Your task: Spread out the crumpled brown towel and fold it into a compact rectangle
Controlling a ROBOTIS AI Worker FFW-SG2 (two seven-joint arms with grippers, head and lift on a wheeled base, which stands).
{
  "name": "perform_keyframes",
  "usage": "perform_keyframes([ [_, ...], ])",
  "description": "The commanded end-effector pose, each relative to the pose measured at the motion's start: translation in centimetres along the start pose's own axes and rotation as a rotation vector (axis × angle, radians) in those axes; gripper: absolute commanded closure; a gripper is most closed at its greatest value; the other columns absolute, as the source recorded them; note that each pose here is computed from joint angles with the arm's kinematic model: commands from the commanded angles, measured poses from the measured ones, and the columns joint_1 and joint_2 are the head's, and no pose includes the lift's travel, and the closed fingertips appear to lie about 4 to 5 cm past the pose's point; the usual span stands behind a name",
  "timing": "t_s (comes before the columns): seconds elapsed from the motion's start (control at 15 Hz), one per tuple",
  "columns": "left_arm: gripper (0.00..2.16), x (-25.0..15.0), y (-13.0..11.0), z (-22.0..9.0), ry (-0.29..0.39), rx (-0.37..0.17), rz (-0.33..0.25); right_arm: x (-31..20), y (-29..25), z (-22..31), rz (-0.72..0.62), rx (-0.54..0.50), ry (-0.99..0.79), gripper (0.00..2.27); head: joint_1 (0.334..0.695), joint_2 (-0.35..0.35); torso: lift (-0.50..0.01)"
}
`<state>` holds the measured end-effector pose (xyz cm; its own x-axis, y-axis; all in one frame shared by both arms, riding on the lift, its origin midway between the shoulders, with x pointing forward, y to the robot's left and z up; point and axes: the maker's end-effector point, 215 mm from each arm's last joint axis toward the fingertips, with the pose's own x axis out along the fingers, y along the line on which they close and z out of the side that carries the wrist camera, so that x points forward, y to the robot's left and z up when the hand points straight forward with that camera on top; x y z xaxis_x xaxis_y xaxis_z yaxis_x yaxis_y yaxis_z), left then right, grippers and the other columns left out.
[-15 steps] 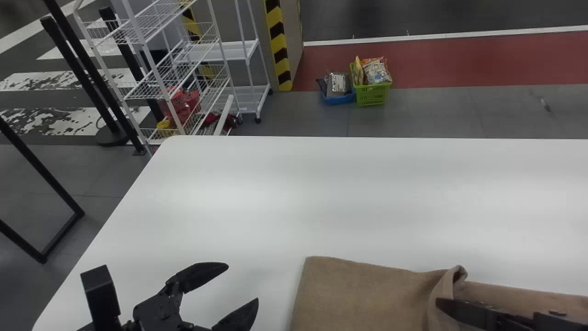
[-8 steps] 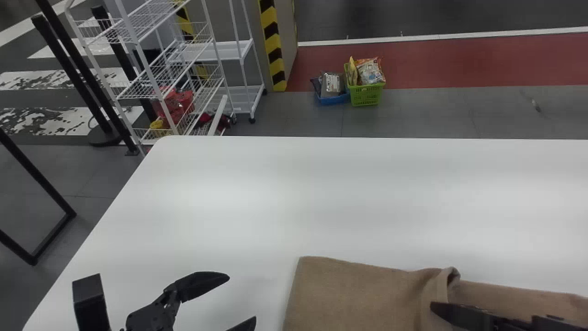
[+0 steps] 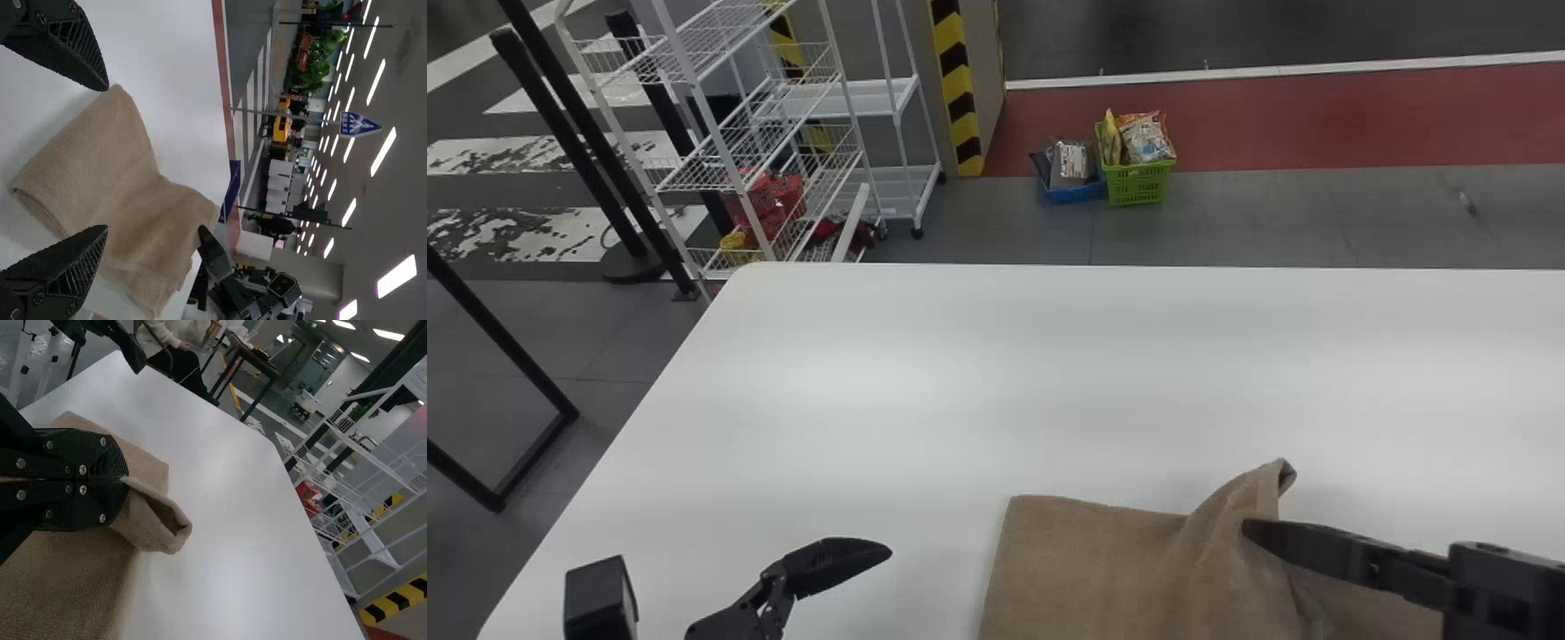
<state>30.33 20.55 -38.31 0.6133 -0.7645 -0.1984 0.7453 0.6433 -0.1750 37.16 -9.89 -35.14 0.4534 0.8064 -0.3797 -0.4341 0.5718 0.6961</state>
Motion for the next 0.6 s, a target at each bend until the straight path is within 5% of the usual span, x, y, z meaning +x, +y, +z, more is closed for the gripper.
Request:
perform_keyframes([
  [0.0, 0.07, 1.3, -0.7, -0.6, -0.01, -0.028, -0.002, -0.5, 1.1, 1.0, 0.012, -0.013, -0.015, 1.23, 0.695, 0.187, -0.127],
  [0.2, 0.07, 2.5, -0.8, -0.8, -0.025, -0.017, 0.004, -1.7, 1.9, 1.5, 0.017, -0.01, -0.027, 1.23, 0.695, 0.158, -0.127],
  [0.53, 0.06, 2.5, 2.2, -0.9, -0.027, -0.011, 0.069, -4.8, 2.5, 3.6, 0.012, -0.033, -0.1, 1.23, 0.695, 0.125, -0.127],
])
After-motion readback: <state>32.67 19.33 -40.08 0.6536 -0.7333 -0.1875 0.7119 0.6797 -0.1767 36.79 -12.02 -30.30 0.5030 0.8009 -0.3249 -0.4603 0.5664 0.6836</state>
